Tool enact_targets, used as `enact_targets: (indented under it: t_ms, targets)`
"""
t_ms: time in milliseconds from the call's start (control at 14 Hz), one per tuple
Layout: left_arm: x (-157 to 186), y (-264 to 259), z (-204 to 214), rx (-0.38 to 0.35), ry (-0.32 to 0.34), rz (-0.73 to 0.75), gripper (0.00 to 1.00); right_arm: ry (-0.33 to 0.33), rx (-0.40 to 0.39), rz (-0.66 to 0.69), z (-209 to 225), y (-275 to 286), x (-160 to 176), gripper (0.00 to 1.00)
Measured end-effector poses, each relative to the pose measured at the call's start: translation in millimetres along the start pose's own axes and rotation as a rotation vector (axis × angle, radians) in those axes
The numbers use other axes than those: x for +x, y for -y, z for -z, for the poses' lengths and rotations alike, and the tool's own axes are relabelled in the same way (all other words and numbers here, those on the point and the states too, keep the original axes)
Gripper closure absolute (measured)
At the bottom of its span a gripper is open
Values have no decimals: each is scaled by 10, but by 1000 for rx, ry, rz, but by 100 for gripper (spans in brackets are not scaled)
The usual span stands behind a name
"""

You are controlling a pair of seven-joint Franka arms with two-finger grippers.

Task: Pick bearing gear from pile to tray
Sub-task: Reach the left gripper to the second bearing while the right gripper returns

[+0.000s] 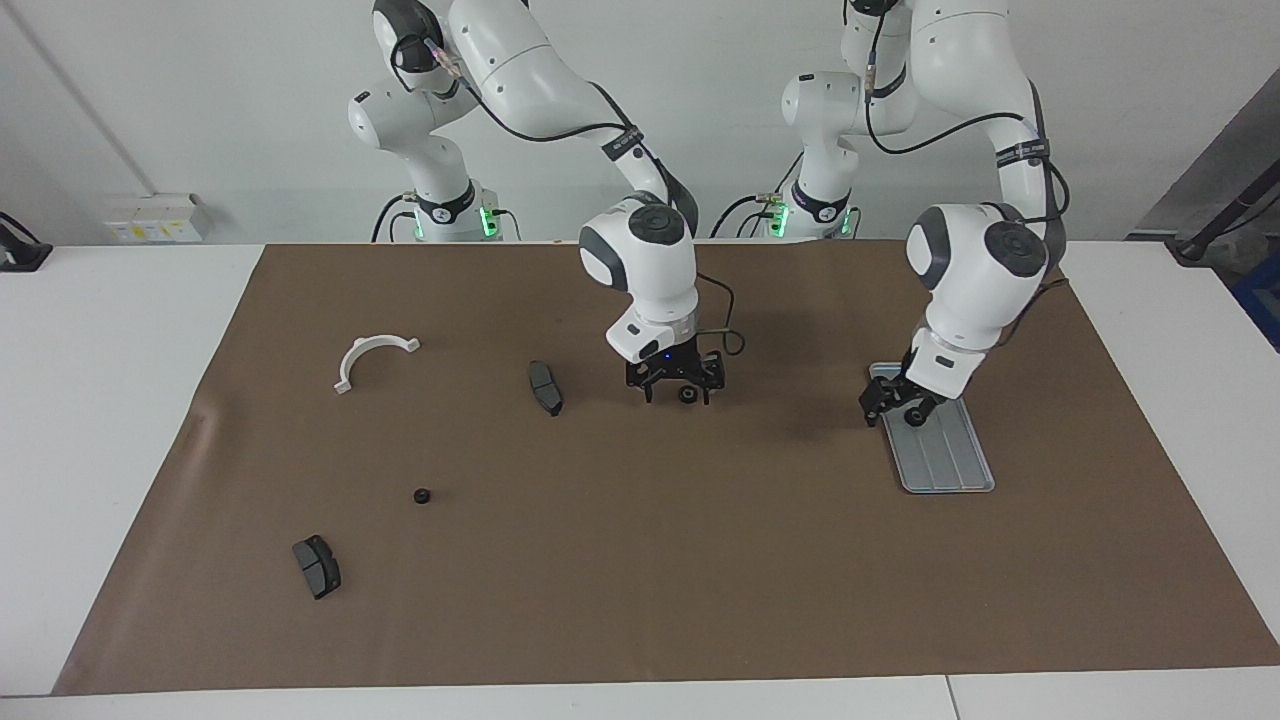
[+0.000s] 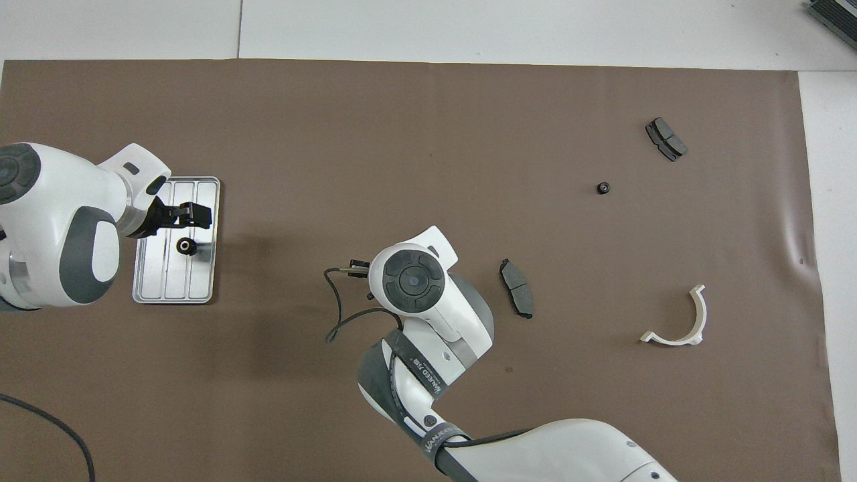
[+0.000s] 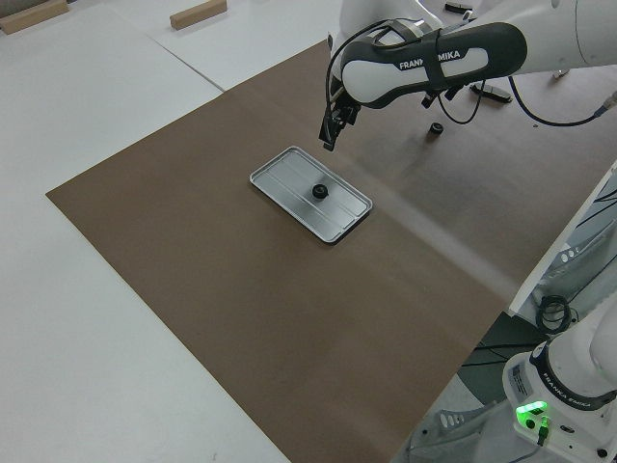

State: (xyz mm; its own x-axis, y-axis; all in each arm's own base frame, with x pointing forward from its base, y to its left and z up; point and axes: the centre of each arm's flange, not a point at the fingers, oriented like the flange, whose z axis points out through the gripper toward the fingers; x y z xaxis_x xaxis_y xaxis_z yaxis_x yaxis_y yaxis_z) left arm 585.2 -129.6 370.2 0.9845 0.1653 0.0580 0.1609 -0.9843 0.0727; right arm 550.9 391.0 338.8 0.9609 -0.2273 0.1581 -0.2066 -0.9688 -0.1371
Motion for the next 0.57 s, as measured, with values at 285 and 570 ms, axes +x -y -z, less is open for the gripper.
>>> enact_targets:
  t_ms: [285,570]
  targets:
    - [-562,-1109,-49,-19,1,-44,0,-16,-48,84,702,-927,841,0]
    - [-1105,-1894,-388,3,2,-107,0,0,-91,211,752,-1942,1439,0]
